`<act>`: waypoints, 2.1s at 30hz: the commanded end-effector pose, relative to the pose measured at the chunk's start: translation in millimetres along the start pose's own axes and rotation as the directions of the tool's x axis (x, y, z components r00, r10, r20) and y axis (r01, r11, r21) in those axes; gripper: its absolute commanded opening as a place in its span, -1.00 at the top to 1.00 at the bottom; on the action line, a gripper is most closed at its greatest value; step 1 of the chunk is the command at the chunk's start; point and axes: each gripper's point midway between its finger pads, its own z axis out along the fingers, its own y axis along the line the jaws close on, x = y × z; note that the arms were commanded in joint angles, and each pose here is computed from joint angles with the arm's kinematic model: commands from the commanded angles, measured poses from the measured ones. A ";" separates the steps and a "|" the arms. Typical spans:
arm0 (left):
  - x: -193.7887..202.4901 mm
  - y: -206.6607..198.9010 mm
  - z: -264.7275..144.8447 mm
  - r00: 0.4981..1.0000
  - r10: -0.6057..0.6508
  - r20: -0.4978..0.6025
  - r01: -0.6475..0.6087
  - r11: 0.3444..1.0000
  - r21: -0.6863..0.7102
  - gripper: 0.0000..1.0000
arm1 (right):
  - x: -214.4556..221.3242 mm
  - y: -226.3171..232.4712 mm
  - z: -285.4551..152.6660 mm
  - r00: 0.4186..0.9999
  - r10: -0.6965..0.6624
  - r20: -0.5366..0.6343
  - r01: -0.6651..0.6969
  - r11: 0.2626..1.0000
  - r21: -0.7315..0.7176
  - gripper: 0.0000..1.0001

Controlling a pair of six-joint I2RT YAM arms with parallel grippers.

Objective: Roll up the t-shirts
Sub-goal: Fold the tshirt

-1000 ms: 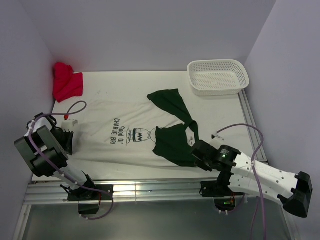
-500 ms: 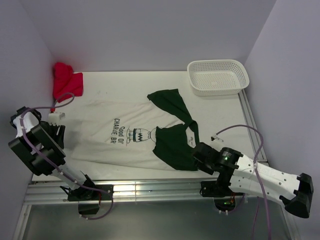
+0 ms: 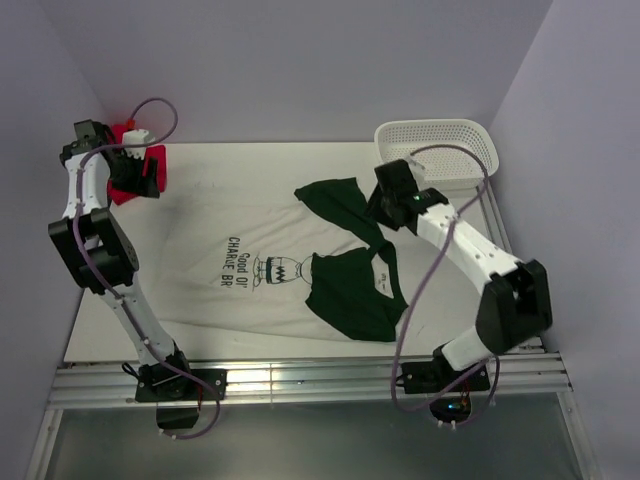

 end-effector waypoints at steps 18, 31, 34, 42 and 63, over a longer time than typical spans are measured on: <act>-68.1 -39.1 128.0 0.998 -0.021 0.067 0.016 0.998 0.063 -0.45 | -88.3 40.5 170.1 0.979 -0.201 -0.022 0.202 0.978 0.054 -0.13; -49.4 -47.4 138.6 0.999 -0.032 0.012 0.031 0.996 0.080 0.01 | -84.1 37.8 195.0 0.974 -0.220 -0.049 0.224 0.971 0.084 -0.15; -54.1 -47.7 137.5 0.999 -0.036 0.020 0.035 0.996 0.082 0.30 | -83.1 38.7 197.9 0.973 -0.225 -0.056 0.229 0.970 0.081 -0.12; -59.8 -49.8 138.4 0.999 -0.033 0.027 0.031 0.997 0.078 0.76 | -86.8 45.5 202.0 0.971 -0.233 -0.048 0.235 0.970 0.056 -0.11; -67.5 -44.4 128.4 0.998 -0.037 0.048 0.036 0.999 0.029 0.03 | -84.0 50.9 203.4 0.978 -0.202 -0.044 0.203 0.979 0.025 0.90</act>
